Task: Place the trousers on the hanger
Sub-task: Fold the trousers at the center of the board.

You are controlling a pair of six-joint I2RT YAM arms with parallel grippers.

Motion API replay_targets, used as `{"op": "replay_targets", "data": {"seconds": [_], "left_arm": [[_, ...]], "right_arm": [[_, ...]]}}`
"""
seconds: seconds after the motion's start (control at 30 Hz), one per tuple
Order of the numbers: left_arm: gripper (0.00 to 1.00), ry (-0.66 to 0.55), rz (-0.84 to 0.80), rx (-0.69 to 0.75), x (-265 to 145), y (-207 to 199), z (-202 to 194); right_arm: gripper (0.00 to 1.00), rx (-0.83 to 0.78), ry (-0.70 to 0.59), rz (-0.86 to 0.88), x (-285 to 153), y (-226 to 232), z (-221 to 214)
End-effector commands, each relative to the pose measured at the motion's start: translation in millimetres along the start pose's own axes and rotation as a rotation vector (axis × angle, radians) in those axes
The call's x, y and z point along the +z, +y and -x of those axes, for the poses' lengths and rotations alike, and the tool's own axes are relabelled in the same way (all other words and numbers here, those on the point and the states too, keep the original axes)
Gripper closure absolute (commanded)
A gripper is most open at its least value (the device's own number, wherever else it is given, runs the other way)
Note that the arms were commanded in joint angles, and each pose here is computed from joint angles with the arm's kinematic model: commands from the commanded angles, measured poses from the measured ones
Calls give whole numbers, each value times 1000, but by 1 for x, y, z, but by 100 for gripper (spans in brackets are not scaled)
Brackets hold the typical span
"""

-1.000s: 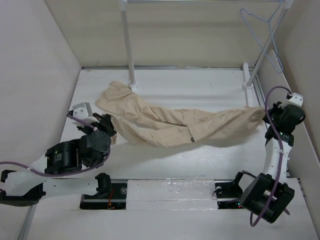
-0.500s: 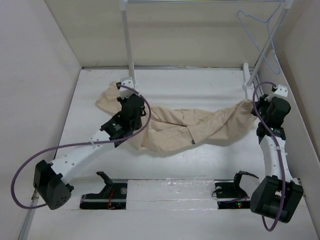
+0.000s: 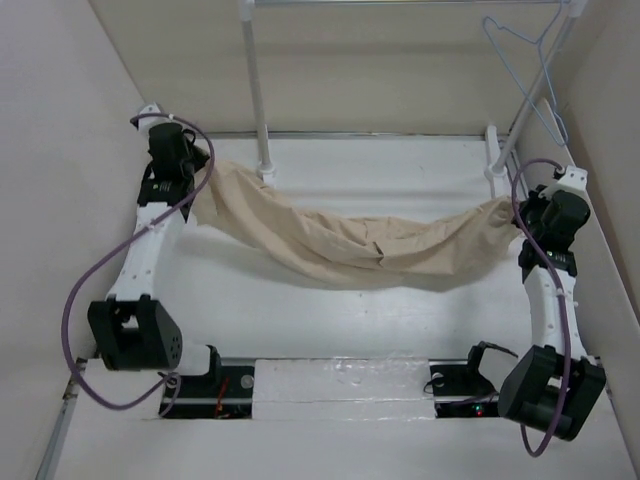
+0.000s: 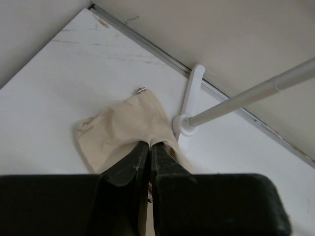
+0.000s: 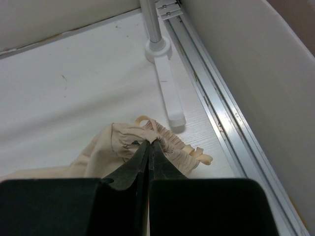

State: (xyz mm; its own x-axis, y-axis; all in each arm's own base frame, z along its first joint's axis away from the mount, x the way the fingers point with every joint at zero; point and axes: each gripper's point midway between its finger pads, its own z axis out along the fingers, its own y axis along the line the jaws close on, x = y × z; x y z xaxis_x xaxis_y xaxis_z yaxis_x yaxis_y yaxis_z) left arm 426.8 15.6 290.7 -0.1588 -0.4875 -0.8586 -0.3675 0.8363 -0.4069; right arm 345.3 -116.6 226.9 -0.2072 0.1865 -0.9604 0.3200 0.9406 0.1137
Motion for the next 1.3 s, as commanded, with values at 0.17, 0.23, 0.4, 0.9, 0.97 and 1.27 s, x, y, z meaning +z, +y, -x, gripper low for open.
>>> {"op": "replay_targets", "data": {"seconds": [0.17,0.23,0.4,0.9,0.97,1.27], "left_arm": [[100,165,-86,126,78,-31,-10],[100,184,-74,144,93,-29,-8],[100,297,23,115,118,17,-32],[97,347,16,184,72,23,-26],[98,426,49,206,109,34,-59],[89,483,60,206,219,49,-80]], "right_arm": [[100,-4,-63,-32,41,-19,44],[100,-3,-51,-25,50,-16,43],[100,-11,-13,-62,59,-24,39],[100,-1,-26,-81,52,-41,44],[100,2,-19,-65,60,-43,38],[100,-4,-25,-130,72,-63,47]]}}
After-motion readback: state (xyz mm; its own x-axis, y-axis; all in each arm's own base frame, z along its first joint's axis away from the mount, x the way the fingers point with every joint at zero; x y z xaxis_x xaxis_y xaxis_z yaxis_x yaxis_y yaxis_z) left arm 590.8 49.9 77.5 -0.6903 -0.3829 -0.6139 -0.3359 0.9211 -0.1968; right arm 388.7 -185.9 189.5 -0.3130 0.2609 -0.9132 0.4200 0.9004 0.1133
